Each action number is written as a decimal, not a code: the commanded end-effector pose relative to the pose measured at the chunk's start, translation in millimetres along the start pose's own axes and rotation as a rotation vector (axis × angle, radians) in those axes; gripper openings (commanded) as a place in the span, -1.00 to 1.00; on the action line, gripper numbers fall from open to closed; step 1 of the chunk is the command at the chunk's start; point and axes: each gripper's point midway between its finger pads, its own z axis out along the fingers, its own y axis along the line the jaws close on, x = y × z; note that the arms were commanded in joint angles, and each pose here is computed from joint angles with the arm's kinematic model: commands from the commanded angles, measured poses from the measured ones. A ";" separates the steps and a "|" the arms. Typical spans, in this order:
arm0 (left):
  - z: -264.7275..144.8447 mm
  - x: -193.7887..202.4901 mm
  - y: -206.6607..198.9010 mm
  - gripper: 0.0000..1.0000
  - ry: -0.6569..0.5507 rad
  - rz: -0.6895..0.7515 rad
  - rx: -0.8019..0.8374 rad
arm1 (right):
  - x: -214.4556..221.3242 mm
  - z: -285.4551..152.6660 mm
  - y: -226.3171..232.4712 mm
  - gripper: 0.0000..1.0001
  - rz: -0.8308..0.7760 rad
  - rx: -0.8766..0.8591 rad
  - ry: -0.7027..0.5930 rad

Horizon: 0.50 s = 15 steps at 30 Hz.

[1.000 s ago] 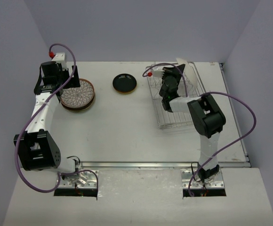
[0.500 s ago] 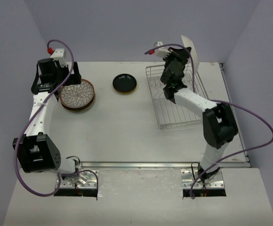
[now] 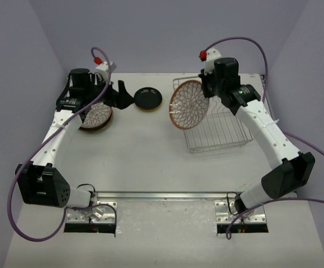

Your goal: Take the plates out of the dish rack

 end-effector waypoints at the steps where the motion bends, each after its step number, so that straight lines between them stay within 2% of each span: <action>1: 12.3 7.3 -59.4 0.76 0.052 -0.077 0.250 | -5.0 -32.2 75.1 -1.00 0.233 -0.388 0.014; 8: 40.2 47.4 -54.4 0.62 0.178 -0.221 0.297 | 8.3 -34.7 88.2 -1.00 0.251 -0.457 0.021; 15: 53.9 79.4 -63.1 0.54 0.264 -0.268 0.372 | 6.5 -40.1 89.8 -1.00 0.250 -0.472 0.002</action>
